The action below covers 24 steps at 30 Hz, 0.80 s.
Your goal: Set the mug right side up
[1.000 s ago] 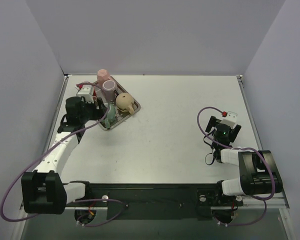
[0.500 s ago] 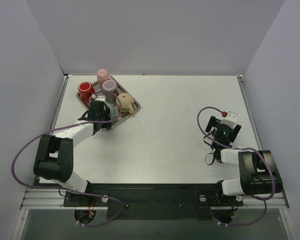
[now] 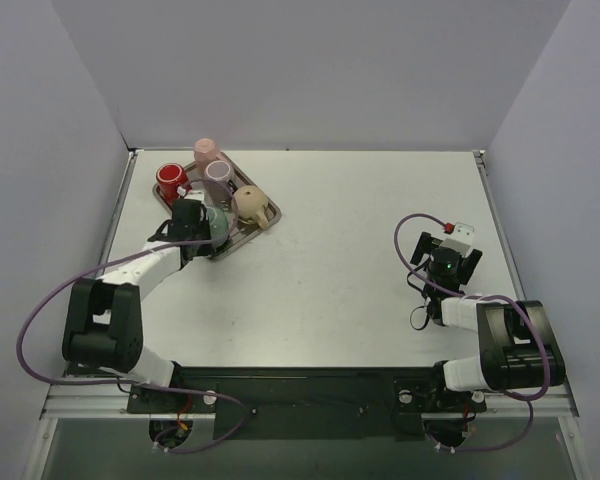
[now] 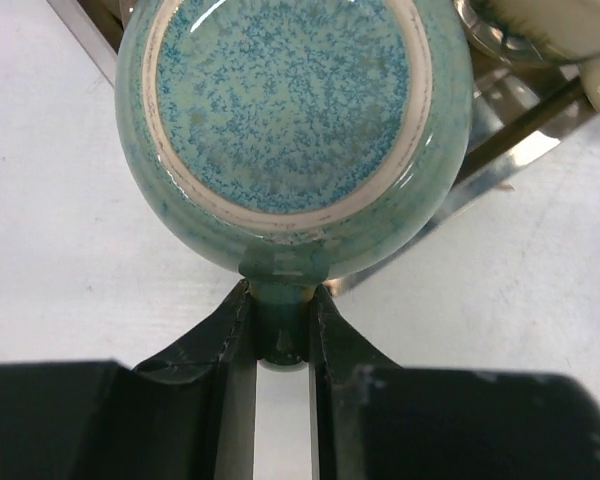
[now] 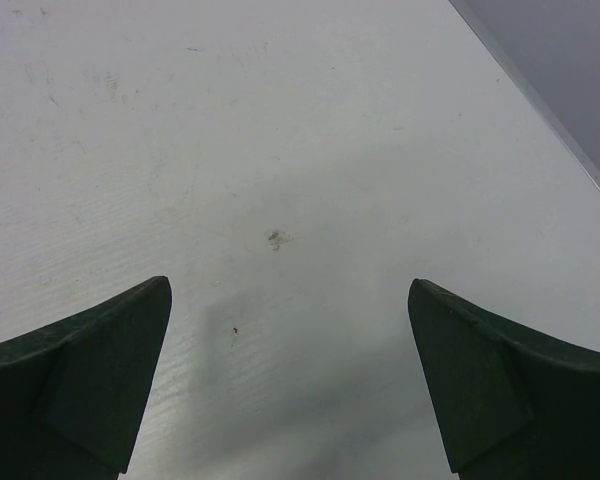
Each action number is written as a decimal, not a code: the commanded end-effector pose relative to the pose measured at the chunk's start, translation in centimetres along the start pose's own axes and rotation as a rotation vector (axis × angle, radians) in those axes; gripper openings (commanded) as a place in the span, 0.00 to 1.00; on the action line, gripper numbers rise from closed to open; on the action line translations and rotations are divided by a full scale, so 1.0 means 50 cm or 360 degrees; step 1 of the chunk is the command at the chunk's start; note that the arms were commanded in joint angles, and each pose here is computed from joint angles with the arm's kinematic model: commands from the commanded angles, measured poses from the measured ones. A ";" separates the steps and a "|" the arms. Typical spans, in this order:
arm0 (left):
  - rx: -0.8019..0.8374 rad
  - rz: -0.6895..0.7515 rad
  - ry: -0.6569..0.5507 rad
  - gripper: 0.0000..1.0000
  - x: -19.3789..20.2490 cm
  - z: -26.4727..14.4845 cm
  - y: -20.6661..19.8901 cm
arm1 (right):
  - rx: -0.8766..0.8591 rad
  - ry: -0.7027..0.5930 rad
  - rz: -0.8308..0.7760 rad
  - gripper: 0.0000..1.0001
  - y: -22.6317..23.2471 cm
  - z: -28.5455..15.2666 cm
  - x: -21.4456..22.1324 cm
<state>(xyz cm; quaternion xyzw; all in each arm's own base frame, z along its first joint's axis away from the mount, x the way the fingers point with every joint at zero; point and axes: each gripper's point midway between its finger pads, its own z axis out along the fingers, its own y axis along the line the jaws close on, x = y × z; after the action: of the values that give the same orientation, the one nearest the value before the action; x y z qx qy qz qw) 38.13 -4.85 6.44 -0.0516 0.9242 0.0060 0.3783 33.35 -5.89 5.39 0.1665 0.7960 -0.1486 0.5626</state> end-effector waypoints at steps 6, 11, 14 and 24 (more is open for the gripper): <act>0.0779 -0.0018 -0.0328 0.00 -0.179 -0.278 -0.092 | -0.0020 -0.0047 -0.0034 1.00 0.039 -0.039 -0.111; 0.1283 0.0057 -0.0365 0.00 -0.206 -0.441 -0.174 | -0.0941 0.0004 0.0429 0.97 0.265 -0.201 -0.224; 0.1481 -0.0033 -0.0373 0.00 -0.241 -0.510 -0.210 | -0.1604 -0.0153 0.0638 0.97 0.425 -0.395 -0.320; 0.1827 -0.0145 -0.0215 0.00 -0.246 -0.609 -0.296 | -0.2491 -0.0211 0.1352 0.88 0.596 -0.662 -0.508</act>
<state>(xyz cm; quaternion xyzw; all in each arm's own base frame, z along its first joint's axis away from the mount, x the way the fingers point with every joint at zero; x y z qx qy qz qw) 28.37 -17.86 31.54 0.0697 0.8075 -0.4522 0.3723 27.91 30.50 29.55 -0.0149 0.6446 0.5018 0.5766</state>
